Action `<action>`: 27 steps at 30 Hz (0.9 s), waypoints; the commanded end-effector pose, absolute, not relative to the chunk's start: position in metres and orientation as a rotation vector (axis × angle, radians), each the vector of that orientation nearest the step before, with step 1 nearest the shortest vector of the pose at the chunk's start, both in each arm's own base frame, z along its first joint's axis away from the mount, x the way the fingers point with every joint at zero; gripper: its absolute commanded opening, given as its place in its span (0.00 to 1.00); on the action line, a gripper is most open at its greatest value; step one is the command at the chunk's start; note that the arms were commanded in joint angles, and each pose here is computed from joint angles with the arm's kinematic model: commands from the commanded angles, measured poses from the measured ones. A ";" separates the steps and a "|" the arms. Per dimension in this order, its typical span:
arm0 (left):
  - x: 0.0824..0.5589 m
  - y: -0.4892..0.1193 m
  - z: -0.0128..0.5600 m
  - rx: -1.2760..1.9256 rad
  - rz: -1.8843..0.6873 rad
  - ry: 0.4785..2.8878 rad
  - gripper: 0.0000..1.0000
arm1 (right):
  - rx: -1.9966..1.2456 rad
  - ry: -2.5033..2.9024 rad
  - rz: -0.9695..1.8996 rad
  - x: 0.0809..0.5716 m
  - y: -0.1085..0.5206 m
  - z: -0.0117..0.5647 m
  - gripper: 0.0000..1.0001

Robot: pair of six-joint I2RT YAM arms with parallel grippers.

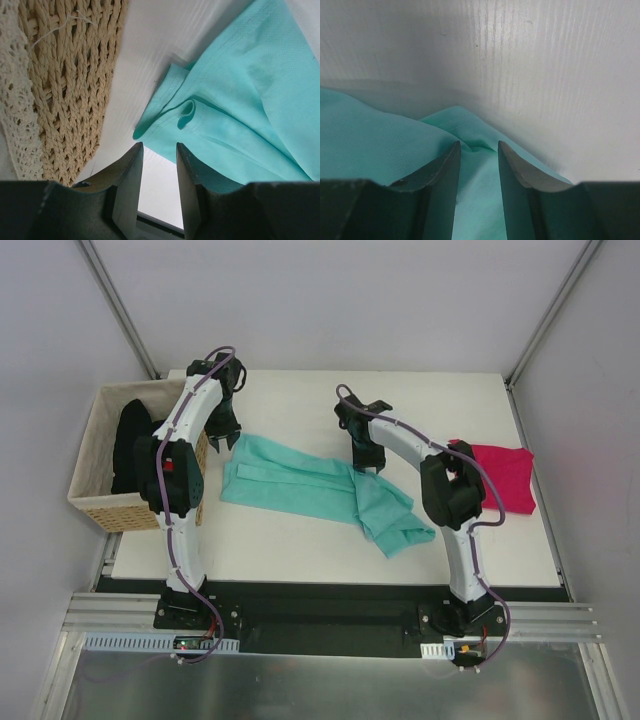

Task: Fold and stack the t-shirts
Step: Fold the other side of the tshirt into a rectangle

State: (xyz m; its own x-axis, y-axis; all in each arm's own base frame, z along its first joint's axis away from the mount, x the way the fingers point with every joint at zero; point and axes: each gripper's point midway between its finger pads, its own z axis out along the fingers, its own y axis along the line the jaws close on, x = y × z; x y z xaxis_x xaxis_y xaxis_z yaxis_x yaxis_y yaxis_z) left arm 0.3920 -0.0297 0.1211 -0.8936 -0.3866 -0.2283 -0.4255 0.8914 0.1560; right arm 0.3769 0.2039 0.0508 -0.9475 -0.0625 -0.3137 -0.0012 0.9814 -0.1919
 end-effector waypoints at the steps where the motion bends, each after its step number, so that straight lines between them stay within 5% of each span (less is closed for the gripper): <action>1: 0.385 -0.021 0.130 -0.662 0.346 2.844 0.33 | -0.063 2.809 -0.261 0.378 0.205 0.048 0.39; 16: 0.390 -0.024 0.125 -0.671 0.334 2.860 0.32 | 0.028 2.858 -0.229 0.373 0.187 0.028 0.36; 19: 0.391 -0.024 0.124 -0.675 0.336 2.862 0.32 | 0.032 2.863 -0.223 0.373 0.186 0.026 0.28; 23: 0.390 -0.025 0.123 -0.677 0.336 2.865 0.31 | 0.039 2.871 -0.206 0.372 0.188 0.024 0.05; 27: 0.390 -0.025 0.123 -0.679 0.338 2.869 0.31 | 0.039 2.871 -0.211 0.372 0.187 0.024 0.01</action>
State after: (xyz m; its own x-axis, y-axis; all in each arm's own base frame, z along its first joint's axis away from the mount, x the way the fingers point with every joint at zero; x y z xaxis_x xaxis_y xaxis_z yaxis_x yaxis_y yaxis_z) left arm 0.3920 -0.0284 0.1165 -0.8886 -0.4003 -0.2240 -0.4399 0.8820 0.1691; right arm 0.3738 0.1876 0.0224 -0.9647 -0.0017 -0.2632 0.0397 0.9876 -0.1521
